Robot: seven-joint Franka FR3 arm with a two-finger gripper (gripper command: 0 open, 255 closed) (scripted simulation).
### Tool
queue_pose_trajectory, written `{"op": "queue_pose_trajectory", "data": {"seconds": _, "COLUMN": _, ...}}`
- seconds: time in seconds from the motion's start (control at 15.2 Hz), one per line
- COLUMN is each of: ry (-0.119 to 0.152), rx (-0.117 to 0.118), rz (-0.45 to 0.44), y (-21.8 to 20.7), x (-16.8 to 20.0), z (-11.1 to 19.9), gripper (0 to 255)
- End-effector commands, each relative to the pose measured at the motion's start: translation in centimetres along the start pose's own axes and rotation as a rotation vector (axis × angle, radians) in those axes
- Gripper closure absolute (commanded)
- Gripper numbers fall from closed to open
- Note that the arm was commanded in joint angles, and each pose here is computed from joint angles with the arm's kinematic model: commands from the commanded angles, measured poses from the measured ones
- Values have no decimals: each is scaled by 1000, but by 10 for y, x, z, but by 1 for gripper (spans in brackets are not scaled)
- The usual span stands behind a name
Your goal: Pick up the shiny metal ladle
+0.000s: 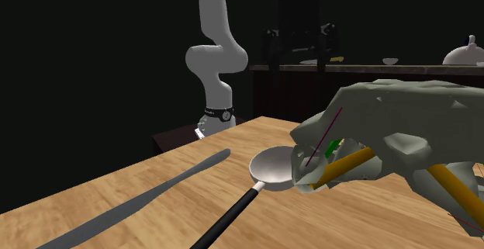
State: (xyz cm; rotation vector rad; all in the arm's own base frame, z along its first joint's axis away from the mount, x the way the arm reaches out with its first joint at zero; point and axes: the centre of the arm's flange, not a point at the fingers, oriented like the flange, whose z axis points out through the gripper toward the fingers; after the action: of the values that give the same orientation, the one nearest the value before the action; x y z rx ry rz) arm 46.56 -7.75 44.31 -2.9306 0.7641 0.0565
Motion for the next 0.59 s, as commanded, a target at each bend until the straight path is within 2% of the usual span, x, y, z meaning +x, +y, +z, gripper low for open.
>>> {"op": "queue_pose_trajectory", "data": {"seconds": 0.0, "ry": 24, "rx": 2, "rz": 69, "y": 5, "x": 20, "z": 9, "gripper": 0}}
{"op": "queue_pose_trajectory", "data": {"seconds": 0.53, "ry": 114, "rx": 8, "rz": 335, "y": 46, "x": 100, "z": 32, "gripper": 0}}
